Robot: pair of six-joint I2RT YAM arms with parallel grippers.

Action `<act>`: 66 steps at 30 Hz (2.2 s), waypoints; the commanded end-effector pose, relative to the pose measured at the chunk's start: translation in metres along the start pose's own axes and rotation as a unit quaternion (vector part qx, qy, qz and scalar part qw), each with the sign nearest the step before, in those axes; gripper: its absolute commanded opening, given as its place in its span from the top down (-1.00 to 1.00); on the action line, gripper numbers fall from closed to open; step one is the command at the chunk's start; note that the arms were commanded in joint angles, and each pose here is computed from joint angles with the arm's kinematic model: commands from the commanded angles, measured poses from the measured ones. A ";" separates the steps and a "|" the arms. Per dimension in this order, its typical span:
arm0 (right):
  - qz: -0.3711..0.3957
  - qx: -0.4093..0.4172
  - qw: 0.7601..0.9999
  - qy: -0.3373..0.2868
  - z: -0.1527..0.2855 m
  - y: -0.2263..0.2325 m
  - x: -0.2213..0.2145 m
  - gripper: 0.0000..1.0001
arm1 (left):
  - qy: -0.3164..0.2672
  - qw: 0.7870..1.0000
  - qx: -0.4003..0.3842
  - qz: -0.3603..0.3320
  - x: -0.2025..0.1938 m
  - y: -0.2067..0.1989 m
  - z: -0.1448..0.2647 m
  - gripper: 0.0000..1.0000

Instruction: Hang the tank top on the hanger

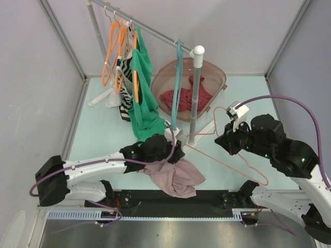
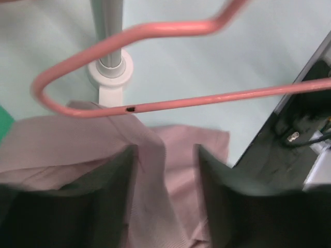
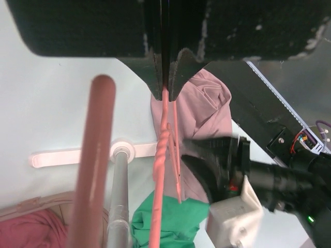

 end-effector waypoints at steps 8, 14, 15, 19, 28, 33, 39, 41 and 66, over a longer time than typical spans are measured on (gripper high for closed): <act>0.004 0.006 1.000 -0.016 -0.003 0.002 0.006 1.00 | -0.028 0.995 0.099 -0.019 0.005 0.040 0.065 -0.99; 0.009 0.033 0.999 -0.011 -0.015 0.007 0.005 1.00 | 0.081 0.973 0.211 0.055 -0.044 0.089 0.073 -0.99; 0.009 0.036 0.999 -0.011 -0.017 0.008 0.004 1.00 | 0.101 0.966 0.227 0.068 -0.051 0.093 0.069 -0.99; 0.007 0.048 0.999 -0.007 -0.020 0.009 0.000 1.00 | 0.165 0.940 0.281 0.102 -0.081 0.108 0.066 -0.98; 0.009 0.071 0.997 -0.011 -0.022 0.012 -0.003 1.00 | 0.176 0.927 0.307 0.121 -0.109 0.115 0.062 -0.81; 0.011 0.077 0.997 -0.006 -0.023 0.012 -0.006 1.00 | 0.171 0.929 0.304 0.128 -0.119 0.118 0.059 -0.51; 0.013 0.103 0.995 0.007 -0.023 0.016 -0.012 1.00 | 0.178 0.919 0.324 0.141 -0.122 0.130 0.056 0.08; 0.011 0.118 0.993 0.016 -0.027 0.018 -0.017 1.00 | 0.179 0.918 0.324 0.141 -0.121 0.131 0.055 0.44; 0.022 0.164 0.986 0.031 -0.106 0.031 -0.029 1.00 | 0.068 0.964 0.195 0.165 -0.037 0.092 0.103 1.00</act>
Point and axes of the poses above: each gripper's point midway between its finger pads, its own z axis back along the fingers, its own y axis along the line the jaws close on, x = y × z, the point moved 7 cm from there along z, back along the fingers, and after that the axes turned 11 degrees about -z, right-handed, at the moved point
